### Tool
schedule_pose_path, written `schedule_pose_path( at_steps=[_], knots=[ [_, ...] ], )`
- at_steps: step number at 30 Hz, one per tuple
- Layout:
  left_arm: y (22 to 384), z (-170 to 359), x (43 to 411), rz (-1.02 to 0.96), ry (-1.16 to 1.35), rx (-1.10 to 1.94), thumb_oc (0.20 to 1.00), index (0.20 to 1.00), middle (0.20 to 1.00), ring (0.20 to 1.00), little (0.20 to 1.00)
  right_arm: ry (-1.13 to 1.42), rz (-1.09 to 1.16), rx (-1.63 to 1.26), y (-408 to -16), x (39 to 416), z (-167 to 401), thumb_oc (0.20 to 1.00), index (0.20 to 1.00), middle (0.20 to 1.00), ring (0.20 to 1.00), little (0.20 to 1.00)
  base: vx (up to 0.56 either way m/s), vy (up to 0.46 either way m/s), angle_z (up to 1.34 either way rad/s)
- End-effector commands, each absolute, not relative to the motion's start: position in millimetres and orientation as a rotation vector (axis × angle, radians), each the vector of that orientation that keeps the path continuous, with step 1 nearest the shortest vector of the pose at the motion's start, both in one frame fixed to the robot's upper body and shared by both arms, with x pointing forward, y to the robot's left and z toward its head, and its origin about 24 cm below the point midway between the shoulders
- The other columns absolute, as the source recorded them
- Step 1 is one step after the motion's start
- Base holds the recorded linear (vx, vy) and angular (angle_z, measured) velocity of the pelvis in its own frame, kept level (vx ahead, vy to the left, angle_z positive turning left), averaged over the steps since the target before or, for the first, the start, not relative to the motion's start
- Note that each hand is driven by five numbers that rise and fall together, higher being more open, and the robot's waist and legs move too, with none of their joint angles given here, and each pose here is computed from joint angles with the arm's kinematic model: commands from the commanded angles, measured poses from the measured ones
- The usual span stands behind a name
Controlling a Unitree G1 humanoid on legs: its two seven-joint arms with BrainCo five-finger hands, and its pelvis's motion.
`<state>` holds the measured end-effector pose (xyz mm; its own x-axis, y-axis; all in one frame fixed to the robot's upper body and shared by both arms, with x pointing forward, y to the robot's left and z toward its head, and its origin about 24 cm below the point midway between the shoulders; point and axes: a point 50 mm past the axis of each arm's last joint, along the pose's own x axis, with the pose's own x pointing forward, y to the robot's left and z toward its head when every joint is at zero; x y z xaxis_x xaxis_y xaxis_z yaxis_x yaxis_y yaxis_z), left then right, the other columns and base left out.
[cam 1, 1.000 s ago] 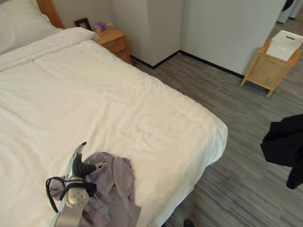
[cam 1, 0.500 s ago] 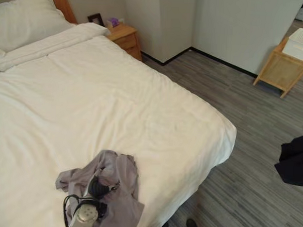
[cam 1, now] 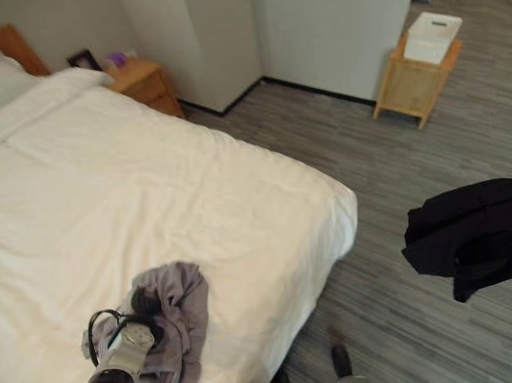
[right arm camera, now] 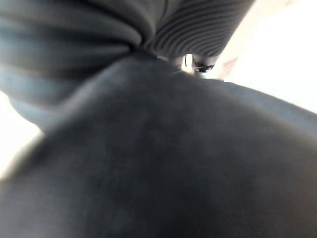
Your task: Pick up bed clothes into laundry basket.
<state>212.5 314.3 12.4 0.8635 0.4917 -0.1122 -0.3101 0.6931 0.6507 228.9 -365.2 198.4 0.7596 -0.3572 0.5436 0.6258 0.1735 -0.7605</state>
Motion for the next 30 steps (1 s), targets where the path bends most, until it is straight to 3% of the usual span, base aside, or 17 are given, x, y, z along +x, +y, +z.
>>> schedule_pose_path(
  at_steps=[1, 5, 10, 17, 30],
  knots=[
    [328.7, 111.7, 239.3, 0.611, -0.196, 0.637, 0.200, 0.200, 0.200, 0.200, 0.200, -0.548, -0.665, -1.266, -333.7, 244.7, 253.4, 0.200, 0.200, 0.200, 0.200, 0.200, -0.17, -0.288, -0.86],
    [328.9, 158.6, 237.4, 0.683, -0.407, 0.659, 0.200, 0.200, 0.200, 0.200, 0.200, -0.619, -0.595, -1.239, -314.1, 248.8, 256.3, 0.200, 0.200, 0.200, 0.200, 0.200, 0.04, -0.310, -0.92],
    [318.6, 177.0, 232.0, 0.691, -0.520, 0.657, 0.200, 0.200, 0.200, 0.200, 0.200, -0.738, -0.512, -1.189, -288.3, 254.3, 264.5, 0.200, 0.200, 0.200, 0.200, 0.200, 0.10, -0.263, -0.84],
    [289.9, 154.5, 236.9, 0.597, -0.509, 0.433, 0.200, 0.200, 0.200, 0.200, 0.200, -0.738, -0.397, -1.131, -262.1, 272.0, 248.3, 0.200, 0.200, 0.200, 0.200, 0.200, 0.12, -0.195, -1.07],
    [284.5, 110.0, 232.7, 0.515, -0.293, 0.421, 0.200, 0.200, 0.200, 0.200, 0.200, -0.434, -0.368, -1.140, -283.7, 276.8, 185.6, 0.200, 0.200, 0.200, 0.200, 0.200, 0.43, -0.024, -0.12]
  ],
)
